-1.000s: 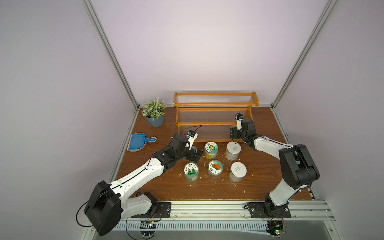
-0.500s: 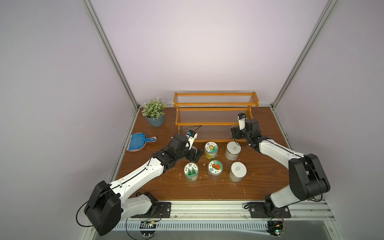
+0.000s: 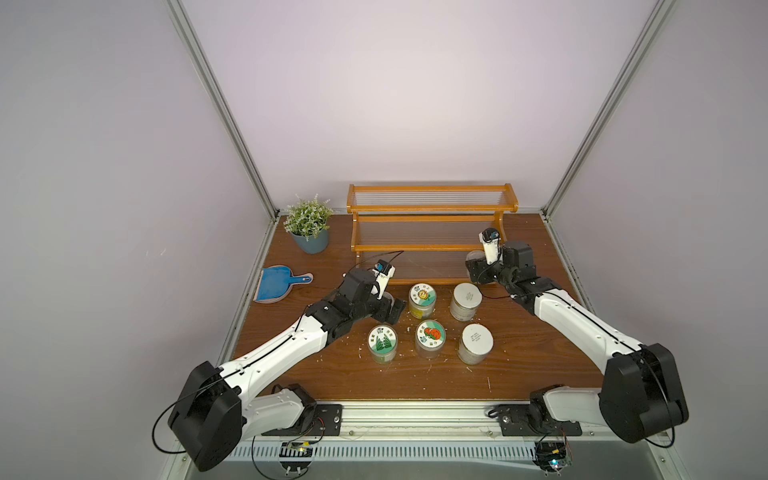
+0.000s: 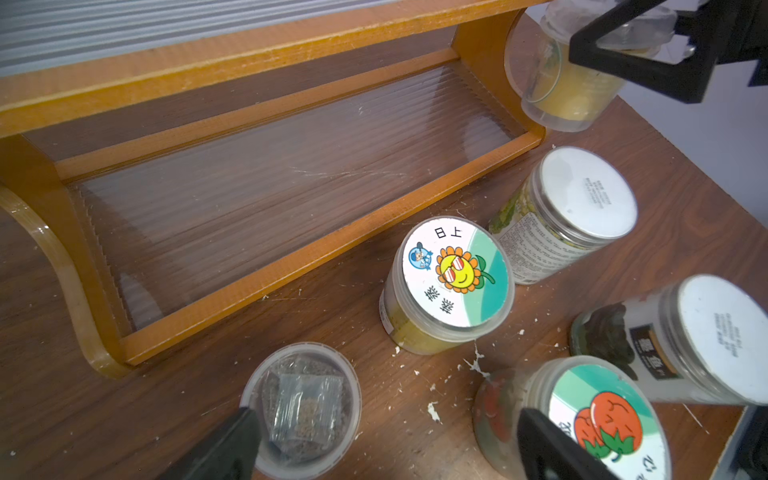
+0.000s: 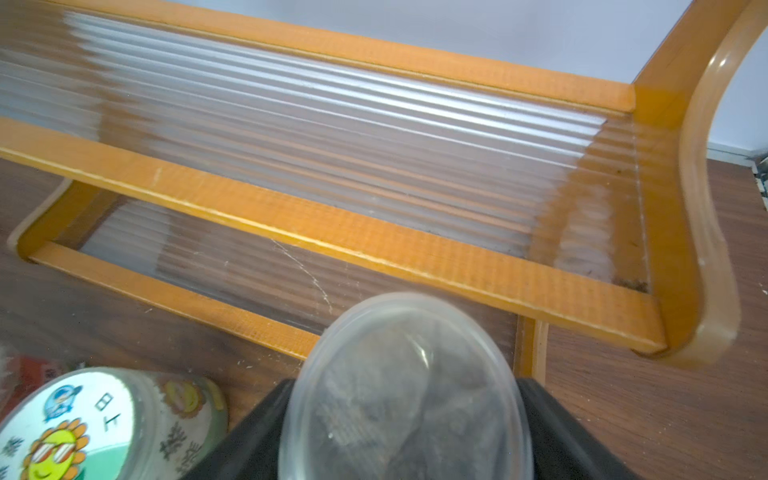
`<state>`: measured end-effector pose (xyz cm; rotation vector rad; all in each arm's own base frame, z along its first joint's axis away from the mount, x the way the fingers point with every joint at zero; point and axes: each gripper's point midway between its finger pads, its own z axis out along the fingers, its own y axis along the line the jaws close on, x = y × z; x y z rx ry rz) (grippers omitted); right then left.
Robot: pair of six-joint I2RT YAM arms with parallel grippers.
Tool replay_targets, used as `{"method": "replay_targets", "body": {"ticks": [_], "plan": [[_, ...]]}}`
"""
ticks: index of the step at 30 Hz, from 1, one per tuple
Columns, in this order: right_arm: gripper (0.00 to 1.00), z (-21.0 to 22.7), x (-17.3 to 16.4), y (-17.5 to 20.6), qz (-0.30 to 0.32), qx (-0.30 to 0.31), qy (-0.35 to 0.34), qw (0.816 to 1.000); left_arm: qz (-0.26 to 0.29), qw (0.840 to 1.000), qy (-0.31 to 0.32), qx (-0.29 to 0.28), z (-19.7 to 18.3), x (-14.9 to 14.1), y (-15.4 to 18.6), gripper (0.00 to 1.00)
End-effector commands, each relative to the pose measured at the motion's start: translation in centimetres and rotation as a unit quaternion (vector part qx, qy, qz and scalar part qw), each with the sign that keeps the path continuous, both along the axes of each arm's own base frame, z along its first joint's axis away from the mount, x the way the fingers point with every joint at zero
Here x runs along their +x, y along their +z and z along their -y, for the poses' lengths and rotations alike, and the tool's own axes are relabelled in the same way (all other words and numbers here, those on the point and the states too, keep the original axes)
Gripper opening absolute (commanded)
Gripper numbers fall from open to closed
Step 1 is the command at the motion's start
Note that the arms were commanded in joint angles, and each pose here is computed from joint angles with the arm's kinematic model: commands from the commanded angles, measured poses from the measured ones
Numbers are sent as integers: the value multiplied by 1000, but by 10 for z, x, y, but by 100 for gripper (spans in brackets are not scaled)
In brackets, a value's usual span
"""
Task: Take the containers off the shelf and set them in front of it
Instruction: 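Pick up a container from the shelf, then place the container at the center of the board.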
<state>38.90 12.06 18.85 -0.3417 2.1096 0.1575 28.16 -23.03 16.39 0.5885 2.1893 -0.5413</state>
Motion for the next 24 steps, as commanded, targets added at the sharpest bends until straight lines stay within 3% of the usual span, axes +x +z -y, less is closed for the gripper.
{"method": "replay_targets", "body": {"ticks": [1,15,24], "plan": [[82,-7,-10,18,15,13,28,999,1,1000,2,5,-2,3,3,100],[80,-51,-77,62,26,57,135,989,5,1000,10,11,-5,6,5,100],[79,-122,-160,85,43,103,275,955,13,999,39,17,-23,15,16,100]]}}
